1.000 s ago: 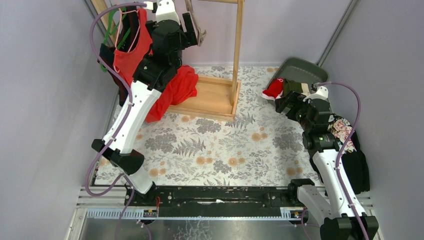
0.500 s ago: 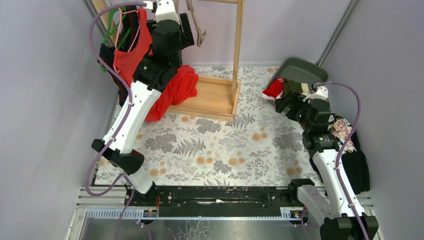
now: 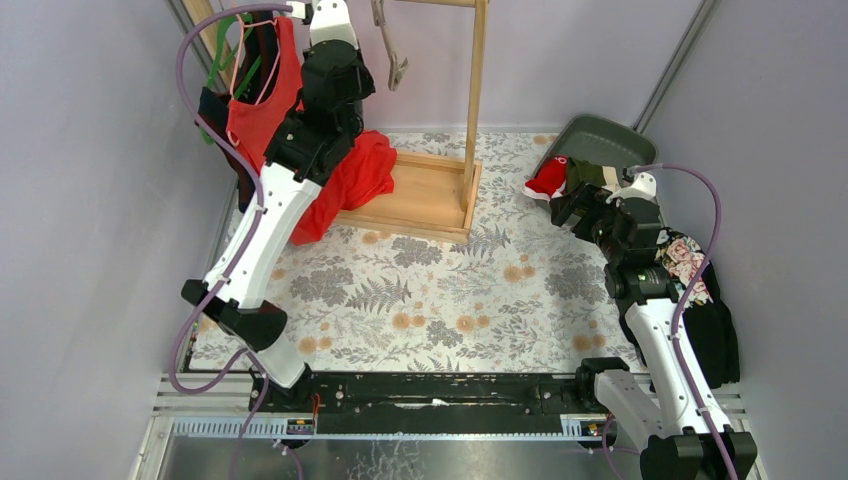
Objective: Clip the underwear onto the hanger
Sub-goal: Pick up the hanger from the clothesline.
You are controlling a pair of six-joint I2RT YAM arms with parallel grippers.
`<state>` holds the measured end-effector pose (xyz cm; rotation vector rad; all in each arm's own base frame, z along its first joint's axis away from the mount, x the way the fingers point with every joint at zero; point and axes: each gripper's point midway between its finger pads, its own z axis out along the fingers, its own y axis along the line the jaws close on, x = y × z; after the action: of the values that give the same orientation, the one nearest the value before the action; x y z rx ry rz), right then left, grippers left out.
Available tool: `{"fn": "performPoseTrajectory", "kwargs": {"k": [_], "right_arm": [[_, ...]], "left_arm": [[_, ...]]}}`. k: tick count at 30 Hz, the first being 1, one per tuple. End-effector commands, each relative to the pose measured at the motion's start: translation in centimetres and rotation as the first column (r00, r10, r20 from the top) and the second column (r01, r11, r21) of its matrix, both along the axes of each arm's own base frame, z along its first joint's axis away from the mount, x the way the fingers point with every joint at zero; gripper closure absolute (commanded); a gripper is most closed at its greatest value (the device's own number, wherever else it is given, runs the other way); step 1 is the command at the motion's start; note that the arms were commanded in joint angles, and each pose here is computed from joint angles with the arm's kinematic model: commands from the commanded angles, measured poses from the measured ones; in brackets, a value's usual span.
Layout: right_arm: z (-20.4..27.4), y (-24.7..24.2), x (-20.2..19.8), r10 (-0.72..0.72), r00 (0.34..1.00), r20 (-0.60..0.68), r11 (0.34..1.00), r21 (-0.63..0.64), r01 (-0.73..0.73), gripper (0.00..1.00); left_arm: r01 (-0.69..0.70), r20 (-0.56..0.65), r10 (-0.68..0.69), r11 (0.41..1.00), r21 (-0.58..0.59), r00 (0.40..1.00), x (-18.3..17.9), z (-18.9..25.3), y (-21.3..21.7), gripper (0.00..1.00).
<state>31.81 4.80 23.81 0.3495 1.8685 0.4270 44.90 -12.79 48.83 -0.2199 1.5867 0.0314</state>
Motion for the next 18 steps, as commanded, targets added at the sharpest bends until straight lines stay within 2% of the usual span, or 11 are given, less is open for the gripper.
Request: {"fn": "performPoseTrajectory", "kwargs": {"k": [1, 8, 18], "right_arm": [[1.9, 0.0, 0.2, 0.002, 0.998, 0.069, 1.000, 0.005, -0.002, 0.01], [2.0, 0.0, 0.2, 0.002, 0.997, 0.072, 1.000, 0.008, -0.003, 0.01], [1.8, 0.0, 0.2, 0.000, 0.998, 0.069, 1.000, 0.009, 0.000, 0.01]], "left_arm": [[-0.008, 0.110, 0.012, 0.999, -0.038, 0.994, -1.4, 3.6, 0.8, 1.00], [0.020, 0.164, -0.010, 0.998, -0.063, 0.986, -2.6, 4.3, 1.1, 1.00], [0.140, 0.393, -0.064, 0.976, -0.169, 0.917, -8.8, 8.8, 2.8, 1.00]]}}
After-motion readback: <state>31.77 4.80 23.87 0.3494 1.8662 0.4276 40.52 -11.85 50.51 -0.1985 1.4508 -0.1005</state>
